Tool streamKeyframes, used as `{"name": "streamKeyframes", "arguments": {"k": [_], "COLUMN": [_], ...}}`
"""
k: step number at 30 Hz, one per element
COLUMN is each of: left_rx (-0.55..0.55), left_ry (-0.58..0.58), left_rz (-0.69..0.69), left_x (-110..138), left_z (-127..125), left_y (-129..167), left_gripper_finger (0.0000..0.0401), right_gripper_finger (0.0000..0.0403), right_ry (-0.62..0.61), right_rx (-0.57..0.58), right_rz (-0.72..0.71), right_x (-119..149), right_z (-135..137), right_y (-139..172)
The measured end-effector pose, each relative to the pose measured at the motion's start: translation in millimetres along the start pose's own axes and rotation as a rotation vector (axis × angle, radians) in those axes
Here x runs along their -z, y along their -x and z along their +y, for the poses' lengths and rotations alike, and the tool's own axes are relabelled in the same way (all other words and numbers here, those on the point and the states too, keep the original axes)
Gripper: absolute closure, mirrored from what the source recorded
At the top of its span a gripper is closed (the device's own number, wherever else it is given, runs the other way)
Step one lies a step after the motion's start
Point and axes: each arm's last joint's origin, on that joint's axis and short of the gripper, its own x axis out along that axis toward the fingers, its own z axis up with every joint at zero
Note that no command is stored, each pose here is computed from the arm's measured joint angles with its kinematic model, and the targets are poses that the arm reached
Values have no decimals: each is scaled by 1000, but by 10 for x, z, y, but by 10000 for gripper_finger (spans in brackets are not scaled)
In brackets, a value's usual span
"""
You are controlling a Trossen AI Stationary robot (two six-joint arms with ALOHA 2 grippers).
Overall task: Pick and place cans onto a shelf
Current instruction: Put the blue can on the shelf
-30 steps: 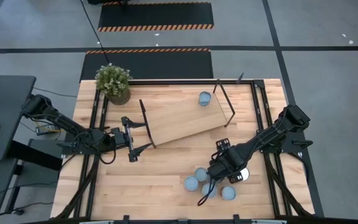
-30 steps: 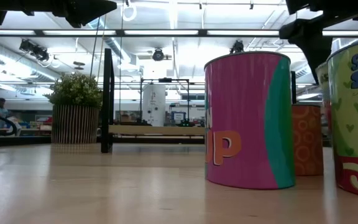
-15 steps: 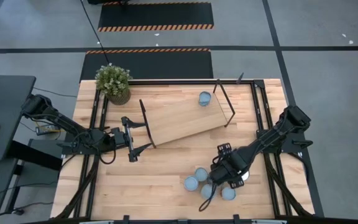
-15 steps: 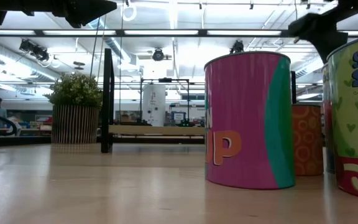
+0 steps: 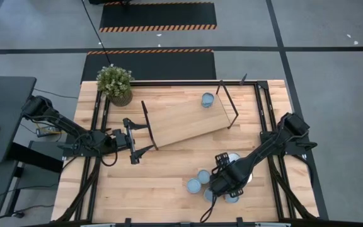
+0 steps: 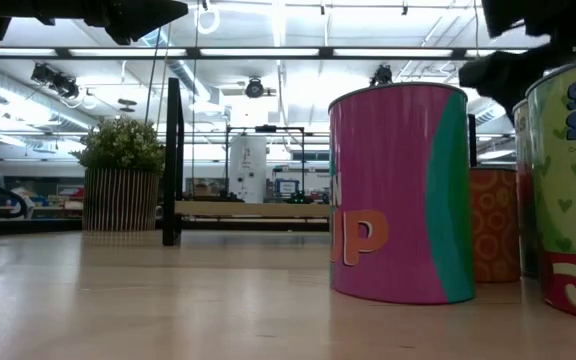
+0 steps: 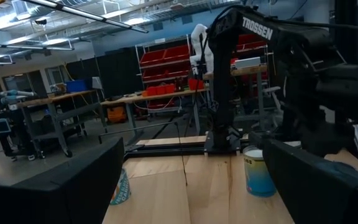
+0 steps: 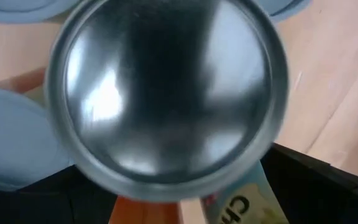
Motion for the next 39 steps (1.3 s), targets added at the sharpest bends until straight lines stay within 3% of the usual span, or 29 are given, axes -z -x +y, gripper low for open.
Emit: {"name": "streamKeyframes", "arguments": {"k": [22, 30, 34, 39], "left_rx": [0, 0, 0, 0], "left_ry": [-1, -1, -1, 0], "left_rz": [2, 2, 1, 1], "left_x": [3, 3, 3, 2], "left_z": [-1, -1, -1, -1], "left_y": [-1, -1, -1, -1], "left_gripper_finger": [12, 12, 12, 12], "right_gripper_finger": [30, 78, 96, 87], "right_ry": [-23, -42, -56, -48], "right_rx": [-108, -113, -124, -106], "right_rz": [-183, -177, -140, -110], "right_x": [-199, -217, -233, -259], "right_z": [24, -50, -119, -216], "right_y": [18, 14, 119, 392]}}
